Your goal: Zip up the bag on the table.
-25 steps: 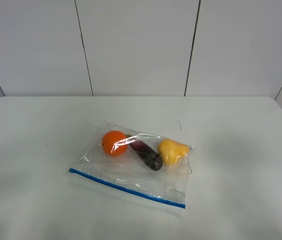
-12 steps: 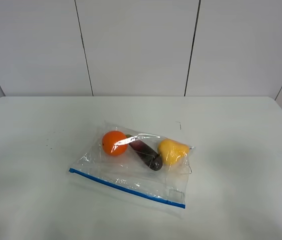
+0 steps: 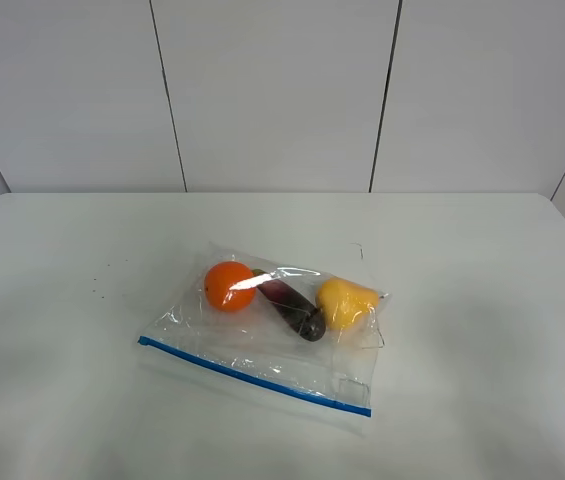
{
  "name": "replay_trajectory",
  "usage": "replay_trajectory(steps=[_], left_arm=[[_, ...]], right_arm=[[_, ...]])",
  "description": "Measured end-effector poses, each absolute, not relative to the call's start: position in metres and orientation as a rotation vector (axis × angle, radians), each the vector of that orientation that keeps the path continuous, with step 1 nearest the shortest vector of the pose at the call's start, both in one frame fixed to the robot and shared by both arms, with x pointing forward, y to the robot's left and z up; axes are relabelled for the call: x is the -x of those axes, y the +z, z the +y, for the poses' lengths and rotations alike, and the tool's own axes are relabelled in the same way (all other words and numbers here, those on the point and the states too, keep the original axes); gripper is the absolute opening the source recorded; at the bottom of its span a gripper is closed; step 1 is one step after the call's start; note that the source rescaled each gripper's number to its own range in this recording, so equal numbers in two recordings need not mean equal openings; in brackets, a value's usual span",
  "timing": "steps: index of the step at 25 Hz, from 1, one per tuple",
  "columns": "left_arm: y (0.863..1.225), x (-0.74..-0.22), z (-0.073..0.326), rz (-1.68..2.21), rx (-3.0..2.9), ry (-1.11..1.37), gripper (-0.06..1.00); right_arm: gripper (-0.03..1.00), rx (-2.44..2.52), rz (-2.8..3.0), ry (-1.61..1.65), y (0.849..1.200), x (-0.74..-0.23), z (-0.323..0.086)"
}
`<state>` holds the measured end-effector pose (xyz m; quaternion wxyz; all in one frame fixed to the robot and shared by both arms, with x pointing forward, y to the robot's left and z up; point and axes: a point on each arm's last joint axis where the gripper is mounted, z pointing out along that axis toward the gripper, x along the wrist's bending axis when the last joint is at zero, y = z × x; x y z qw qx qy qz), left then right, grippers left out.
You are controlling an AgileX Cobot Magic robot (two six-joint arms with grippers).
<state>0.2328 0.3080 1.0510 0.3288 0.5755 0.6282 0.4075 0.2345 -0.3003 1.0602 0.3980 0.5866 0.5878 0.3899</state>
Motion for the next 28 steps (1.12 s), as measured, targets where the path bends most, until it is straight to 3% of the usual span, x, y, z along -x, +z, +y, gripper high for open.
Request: replay_trajectory(steps=[28], left_arm=[[1.051, -0.2328, 0.308, 1.644, -1.506, 1.066, 0.98]], right_arm=[[1.0, -1.522, 1.525, 0.966, 1.0522, -0.2359, -0.2996]])
